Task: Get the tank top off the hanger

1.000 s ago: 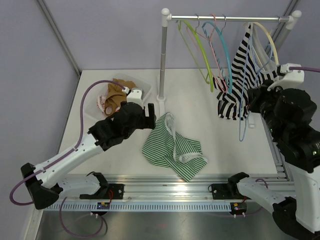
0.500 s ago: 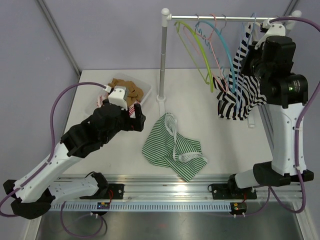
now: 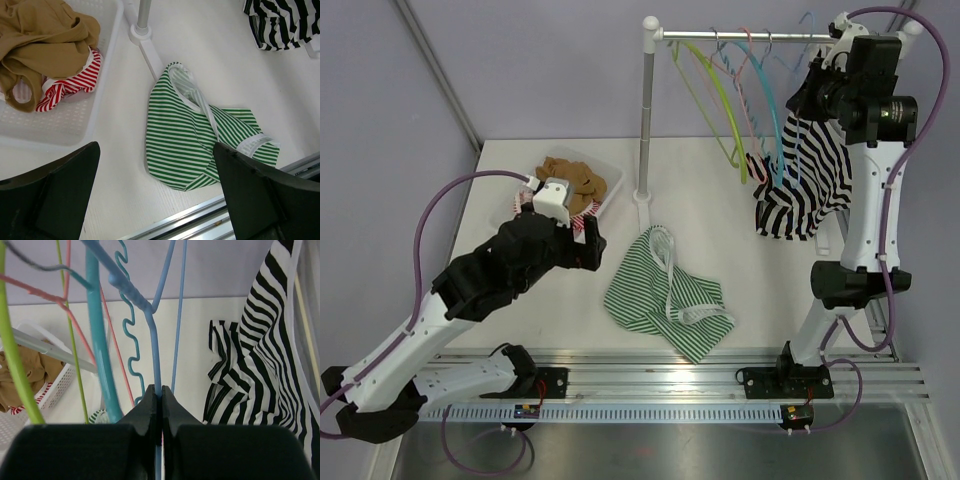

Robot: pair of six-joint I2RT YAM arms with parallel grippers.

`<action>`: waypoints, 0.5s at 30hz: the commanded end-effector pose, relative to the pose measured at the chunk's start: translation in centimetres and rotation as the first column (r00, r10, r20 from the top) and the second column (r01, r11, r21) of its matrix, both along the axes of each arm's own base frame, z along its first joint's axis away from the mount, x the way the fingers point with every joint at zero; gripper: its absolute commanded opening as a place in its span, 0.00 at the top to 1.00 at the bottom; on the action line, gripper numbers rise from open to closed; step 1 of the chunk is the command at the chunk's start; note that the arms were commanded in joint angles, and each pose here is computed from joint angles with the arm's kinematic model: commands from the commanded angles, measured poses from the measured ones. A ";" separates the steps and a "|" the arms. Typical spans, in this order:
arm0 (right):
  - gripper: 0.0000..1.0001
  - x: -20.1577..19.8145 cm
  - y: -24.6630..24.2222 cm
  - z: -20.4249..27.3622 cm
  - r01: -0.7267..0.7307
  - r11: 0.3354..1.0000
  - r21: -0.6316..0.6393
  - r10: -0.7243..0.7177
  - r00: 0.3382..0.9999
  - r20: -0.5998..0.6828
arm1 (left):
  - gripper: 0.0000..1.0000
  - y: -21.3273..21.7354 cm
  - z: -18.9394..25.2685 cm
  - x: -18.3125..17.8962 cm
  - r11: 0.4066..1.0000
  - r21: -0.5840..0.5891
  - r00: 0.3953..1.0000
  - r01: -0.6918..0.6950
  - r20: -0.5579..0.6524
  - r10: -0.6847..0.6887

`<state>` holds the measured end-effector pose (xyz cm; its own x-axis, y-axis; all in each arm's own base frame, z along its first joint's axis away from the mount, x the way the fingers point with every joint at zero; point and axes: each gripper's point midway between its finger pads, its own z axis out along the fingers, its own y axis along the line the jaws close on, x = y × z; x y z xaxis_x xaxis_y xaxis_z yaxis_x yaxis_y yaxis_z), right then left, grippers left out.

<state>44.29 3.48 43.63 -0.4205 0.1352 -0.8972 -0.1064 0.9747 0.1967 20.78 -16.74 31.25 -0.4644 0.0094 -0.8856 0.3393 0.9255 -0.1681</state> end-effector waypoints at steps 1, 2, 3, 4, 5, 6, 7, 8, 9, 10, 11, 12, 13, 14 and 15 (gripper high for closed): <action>1.00 0.1 0.4 0.6 -0.068 0.997 0.024 0.068 0.998 0.019 | 0.01 -1.5 0.0 0.1 0.998 -0.017 0.999 0.055 0.001 -0.055; 1.00 0.3 0.4 0.2 -0.070 0.997 0.027 0.070 0.998 0.008 | 0.01 -2.0 -0.2 0.0 0.997 -0.029 0.997 0.074 -0.008 -0.075; 1.00 0.4 0.6 0.1 -0.078 0.996 0.031 0.078 0.997 0.010 | 0.01 -2.3 -0.4 0.0 0.996 -0.035 0.997 0.081 -0.017 -0.082; 1.00 0.5 0.7 -0.2 -0.083 0.996 0.037 0.083 0.997 0.002 | 0.01 -2.9 -0.4 0.1 0.994 -0.052 0.996 0.091 -0.014 -0.092; 1.00 0.7 0.8 -0.7 -0.086 0.995 0.044 0.087 0.996 -0.009 | 0.01 -3.4 -1.2 0.0 0.993 -0.058 0.994 0.100 -0.032 -0.102; 1.00 0.7 0.8 -0.9 -0.088 0.995 0.043 0.089 0.996 -0.012 | 0.01 -3.8 -1.5 0.0 0.992 -0.064 0.993 0.106 -0.036 -0.108; 1.00 0.7 0.8 -1.0 -0.088 0.995 0.043 0.089 0.996 -0.013 | 0.01 -4.5 -1.2 0.1 0.989 -0.089 0.992 0.119 -0.022 -0.121; 1.00 0.7 0.7 -1.2 -0.085 0.996 0.037 0.085 0.996 -0.017 | 0.01 -5.1 -1.7 0.1 0.987 -0.096 0.991 0.130 -0.030 -0.134; 0.99 0.6 0.7 -1.3 -0.084 0.996 0.035 0.084 0.996 -0.019 | 0.01 -5.8 -2.3 0.2 0.985 -0.105 0.989 0.141 -0.029 -0.144; 0.94 0.6 0.5 -1.2 -0.074 0.997 0.031 0.075 0.997 -0.018 | 0.01 -6.7 -2.9 -0.1 0.981 -0.106 0.985 0.165 -0.035 -0.170; 0.84 0.3 0.4 -1.0 -0.067 0.997 0.027 0.068 0.998 -0.014 | 0.01 -7.3 -3.6 0.0 0.979 -0.099 0.982 0.178 -0.044 -0.183; 0.67 0.2 0.2 -0.8 -0.058 0.998 0.021 0.059 0.998 -0.008 | 0.01 -7.8 -4.9 -0.1 0.978 -0.087 0.978 0.191 -0.062 -0.197; 0.64 0.0 0.0 -0.6 -0.044 0.999 0.015 0.044 0.999 -0.002 | 0.01 -8.9 -5.0 -0.2 0.971 -0.103 0.974 0.216 -0.047 -0.222; 0.61 -0.5 -0.2 0.1 -0.032 0.999 0.012 0.032 0.999 0.013 | 0.01 -9.6 -5.6 -0.4 0.966 -0.105 0.968 0.237 -0.055 -0.244; 0.51 -0.8 -0.3 0.5 -0.022 1.000 0.012 0.021 1.000 0.023 | 0.01 -10.7 -6.4 -0.2 0.962 -0.105 0.963 0.254 -0.062 -0.261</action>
